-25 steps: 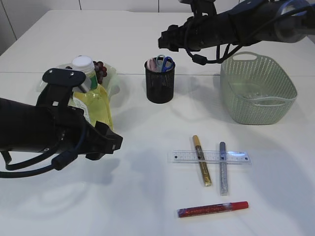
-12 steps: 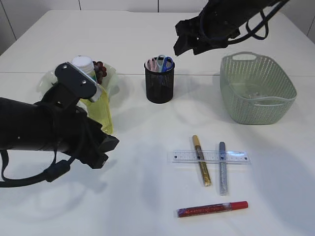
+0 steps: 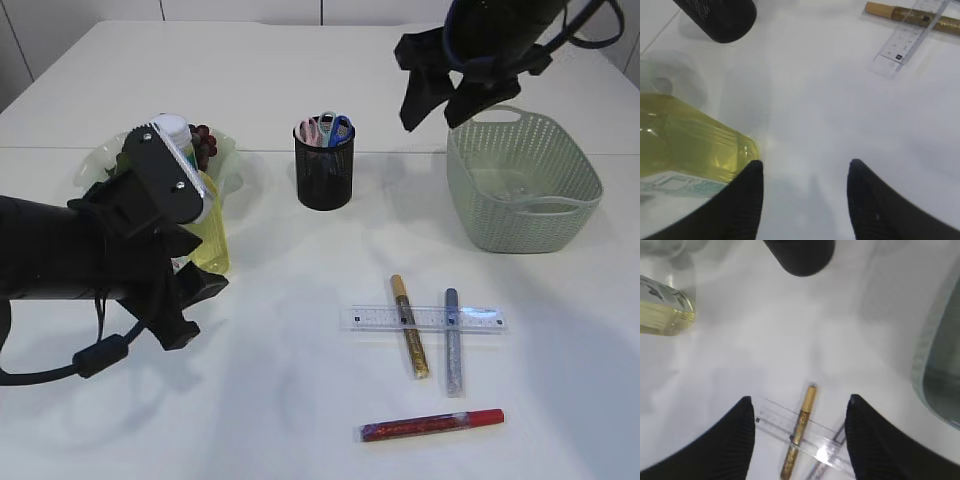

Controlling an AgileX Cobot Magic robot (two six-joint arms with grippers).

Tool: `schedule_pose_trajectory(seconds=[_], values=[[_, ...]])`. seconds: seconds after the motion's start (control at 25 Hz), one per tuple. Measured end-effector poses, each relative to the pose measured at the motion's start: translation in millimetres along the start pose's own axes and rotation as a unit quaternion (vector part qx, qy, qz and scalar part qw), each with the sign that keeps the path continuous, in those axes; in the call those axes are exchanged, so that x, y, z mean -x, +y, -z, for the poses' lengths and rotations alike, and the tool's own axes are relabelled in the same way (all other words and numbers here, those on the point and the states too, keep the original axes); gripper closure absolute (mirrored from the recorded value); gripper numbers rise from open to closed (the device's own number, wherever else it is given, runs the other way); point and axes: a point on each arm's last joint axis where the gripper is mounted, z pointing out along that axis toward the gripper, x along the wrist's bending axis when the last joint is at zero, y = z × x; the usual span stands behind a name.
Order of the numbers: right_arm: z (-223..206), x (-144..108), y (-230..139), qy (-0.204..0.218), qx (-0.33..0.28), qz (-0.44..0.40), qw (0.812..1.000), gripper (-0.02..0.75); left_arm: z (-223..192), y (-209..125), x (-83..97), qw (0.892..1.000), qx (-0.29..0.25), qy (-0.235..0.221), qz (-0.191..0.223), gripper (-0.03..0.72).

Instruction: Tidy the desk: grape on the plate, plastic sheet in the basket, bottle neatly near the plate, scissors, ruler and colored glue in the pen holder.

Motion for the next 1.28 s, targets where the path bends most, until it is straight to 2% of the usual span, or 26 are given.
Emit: schedule_pose_trajectory(seconds=[0.24,0.4,0.6,1.0,1.08,1.28], values=[[31.3,0.2,-9.5,-0.044,-0.016,0.010,0.999,0.281,0.2,-1.1,-6.5,0.997,-0.008,0.035,-0.067,0.292],[43.7,-1.6,-18.7,-0.053,-0.016,0.012,0.998,0.281,1.1,-2.3,-14.1,0.990,-0.022,0.076,-0.115,0.296],[47.9,-2.8,-37.8,-0.055,-0.035,0.010,0.998,0.281,2.8,-3.7,-22.0,0.981,-0.038,0.117,-0.147,0.328],[44.3,-3.3,-74.1,-0.052,-0.081,0.001,0.995,0.281,2.6,-5.1,-25.1,0.968,-0.055,0.132,-0.205,0.383],[46.3,-3.9,-76.1,-0.052,-0.080,0.001,0.995,0.281,-1.1,-7.6,-24.7,0.964,-0.065,0.130,-0.224,0.399],[51.7,-5.4,-77.0,-0.052,-0.073,0.002,0.996,0.281,-12.2,-17.3,-27.2,0.942,-0.108,0.141,-0.283,0.421]])
